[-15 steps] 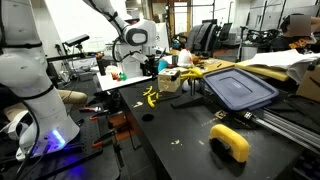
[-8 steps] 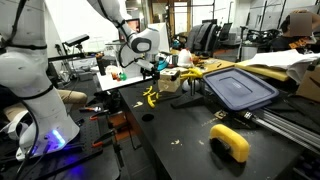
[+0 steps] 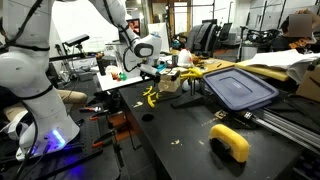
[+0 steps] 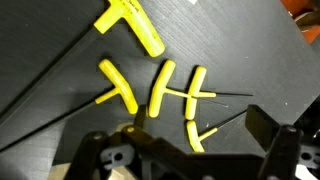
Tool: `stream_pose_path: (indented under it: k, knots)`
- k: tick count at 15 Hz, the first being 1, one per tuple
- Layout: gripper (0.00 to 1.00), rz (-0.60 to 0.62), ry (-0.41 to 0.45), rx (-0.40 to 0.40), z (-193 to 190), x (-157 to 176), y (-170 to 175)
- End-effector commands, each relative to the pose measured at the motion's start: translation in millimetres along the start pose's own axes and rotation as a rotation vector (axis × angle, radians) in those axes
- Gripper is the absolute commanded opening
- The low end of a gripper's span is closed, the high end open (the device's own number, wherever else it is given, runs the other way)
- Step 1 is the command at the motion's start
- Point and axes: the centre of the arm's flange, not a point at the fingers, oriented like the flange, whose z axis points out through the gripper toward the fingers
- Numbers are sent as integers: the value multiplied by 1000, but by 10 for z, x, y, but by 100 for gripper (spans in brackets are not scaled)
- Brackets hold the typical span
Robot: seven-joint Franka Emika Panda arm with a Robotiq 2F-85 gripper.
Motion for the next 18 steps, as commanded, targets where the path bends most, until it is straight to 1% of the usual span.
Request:
stream_pose_path:
  k: [1,5,8,11,13,14,18]
  knots:
    - [100,-64,12,24,73,72,16]
    - [100,-84,2,51,236,129,-64]
    - [100,-6,-14,61,326,106,-80]
    - [100,64,-3,82,407,54,-66]
    - [100,81,2,75,437,53,-50]
    - [100,83,-10,59,447,59,-38]
    - [100,45,-43,39,479,40,-24]
